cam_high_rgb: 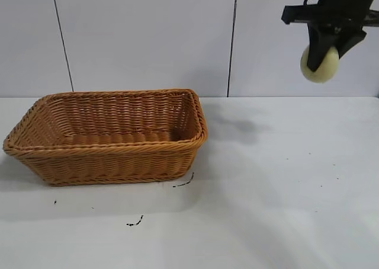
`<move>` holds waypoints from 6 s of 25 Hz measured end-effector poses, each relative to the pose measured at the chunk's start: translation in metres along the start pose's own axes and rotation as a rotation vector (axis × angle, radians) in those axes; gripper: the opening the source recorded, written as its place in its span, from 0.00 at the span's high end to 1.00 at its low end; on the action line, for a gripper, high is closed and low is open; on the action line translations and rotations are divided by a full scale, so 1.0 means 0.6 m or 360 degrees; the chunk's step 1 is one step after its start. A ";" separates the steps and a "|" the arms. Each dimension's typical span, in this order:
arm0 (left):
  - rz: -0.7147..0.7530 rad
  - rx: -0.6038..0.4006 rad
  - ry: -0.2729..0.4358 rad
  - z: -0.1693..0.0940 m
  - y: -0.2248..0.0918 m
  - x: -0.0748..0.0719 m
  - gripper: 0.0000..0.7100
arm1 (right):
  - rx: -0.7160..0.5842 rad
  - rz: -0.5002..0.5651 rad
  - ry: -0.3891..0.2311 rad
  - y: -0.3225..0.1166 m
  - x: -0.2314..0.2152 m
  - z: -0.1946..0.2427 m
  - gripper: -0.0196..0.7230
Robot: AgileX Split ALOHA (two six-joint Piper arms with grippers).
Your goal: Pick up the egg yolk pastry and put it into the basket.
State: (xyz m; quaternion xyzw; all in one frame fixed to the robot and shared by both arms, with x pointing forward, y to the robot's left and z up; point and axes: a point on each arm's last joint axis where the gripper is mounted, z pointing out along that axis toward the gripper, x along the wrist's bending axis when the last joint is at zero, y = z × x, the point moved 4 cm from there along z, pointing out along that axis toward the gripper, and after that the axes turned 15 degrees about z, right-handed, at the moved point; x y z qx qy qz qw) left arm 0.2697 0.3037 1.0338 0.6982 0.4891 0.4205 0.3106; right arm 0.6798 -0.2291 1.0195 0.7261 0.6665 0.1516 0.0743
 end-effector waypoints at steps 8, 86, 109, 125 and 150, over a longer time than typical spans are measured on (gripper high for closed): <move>0.0000 0.0000 0.0000 0.000 0.000 0.000 0.02 | -0.0158 -0.0237 0.0184 -0.020 0.167 -0.030 0.76; 0.0000 0.0000 0.0000 0.000 0.000 0.000 0.02 | -0.0224 0.0215 -0.0136 0.001 -0.079 -0.128 0.04; 0.0000 0.0000 0.0000 0.000 0.000 0.000 0.02 | -0.0754 0.0209 0.0016 -0.511 -0.136 -0.315 0.04; 0.0000 0.0000 0.0000 0.000 0.000 0.000 0.02 | -0.1040 0.0200 0.0122 -0.597 -0.150 -0.232 0.04; 0.0000 0.0000 0.0000 0.000 0.000 0.000 0.02 | -0.1261 0.0185 0.0181 -0.624 -0.152 -0.251 0.04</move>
